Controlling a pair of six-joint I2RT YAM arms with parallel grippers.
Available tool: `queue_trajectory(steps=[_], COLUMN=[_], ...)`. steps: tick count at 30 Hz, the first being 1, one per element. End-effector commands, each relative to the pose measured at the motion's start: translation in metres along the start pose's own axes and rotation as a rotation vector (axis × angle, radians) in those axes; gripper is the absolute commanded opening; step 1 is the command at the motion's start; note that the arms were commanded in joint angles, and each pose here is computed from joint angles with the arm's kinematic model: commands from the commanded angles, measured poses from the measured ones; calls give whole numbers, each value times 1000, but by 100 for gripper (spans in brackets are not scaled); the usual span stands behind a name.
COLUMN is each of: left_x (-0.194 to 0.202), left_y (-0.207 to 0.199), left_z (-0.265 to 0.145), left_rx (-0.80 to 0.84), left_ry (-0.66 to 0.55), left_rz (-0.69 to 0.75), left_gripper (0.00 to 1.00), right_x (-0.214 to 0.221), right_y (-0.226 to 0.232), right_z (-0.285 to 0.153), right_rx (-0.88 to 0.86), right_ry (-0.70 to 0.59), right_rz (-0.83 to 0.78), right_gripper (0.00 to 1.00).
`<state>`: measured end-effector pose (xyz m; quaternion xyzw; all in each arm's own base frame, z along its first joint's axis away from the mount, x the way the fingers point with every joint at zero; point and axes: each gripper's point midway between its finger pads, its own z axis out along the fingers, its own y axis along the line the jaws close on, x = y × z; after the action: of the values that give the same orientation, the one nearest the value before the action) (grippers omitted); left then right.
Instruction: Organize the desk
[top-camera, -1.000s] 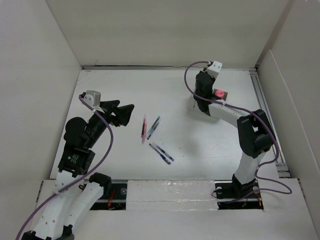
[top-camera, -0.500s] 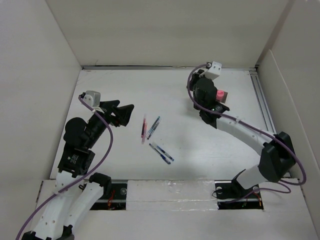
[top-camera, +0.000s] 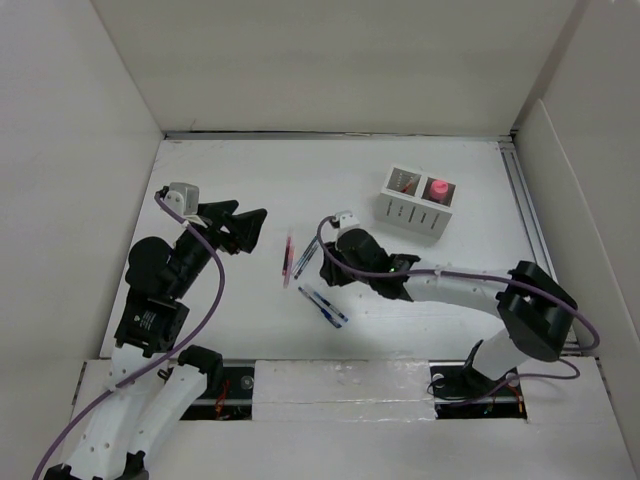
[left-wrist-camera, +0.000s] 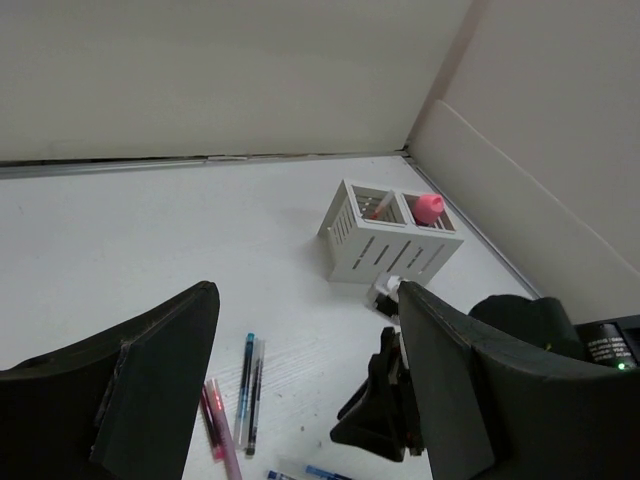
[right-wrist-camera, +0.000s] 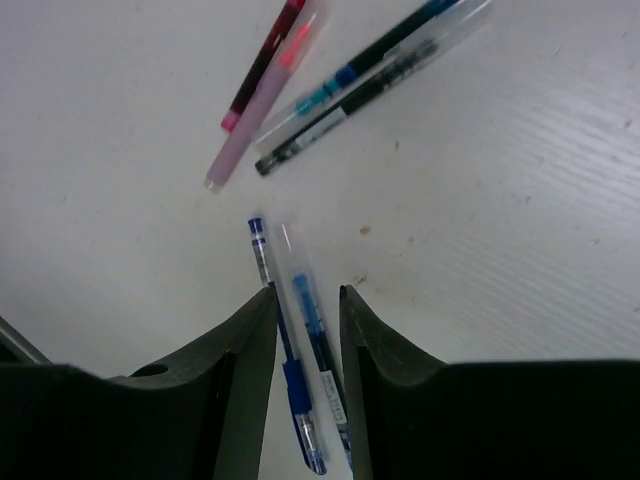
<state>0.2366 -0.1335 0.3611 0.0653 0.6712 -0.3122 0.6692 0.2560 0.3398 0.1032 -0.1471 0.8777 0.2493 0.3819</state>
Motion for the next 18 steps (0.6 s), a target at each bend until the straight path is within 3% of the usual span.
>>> queue_trajectory(steps=[1, 5, 18], left_x=[-13, -13, -14], left_y=[-4, -3, -5], left_z=[0, 0, -1], left_rx=[8, 7, 15], left_ry=[-40, -46, -47], left_rz=[11, 12, 16], left_gripper=[68, 68, 68], right_x=[17, 21, 49], right_y=[9, 33, 18], right_z=[5, 18, 47], right_rx=[-25, -63, 39], right_ry=[76, 121, 205], right_rz=[5, -50, -92], right_gripper=[37, 37, 33])
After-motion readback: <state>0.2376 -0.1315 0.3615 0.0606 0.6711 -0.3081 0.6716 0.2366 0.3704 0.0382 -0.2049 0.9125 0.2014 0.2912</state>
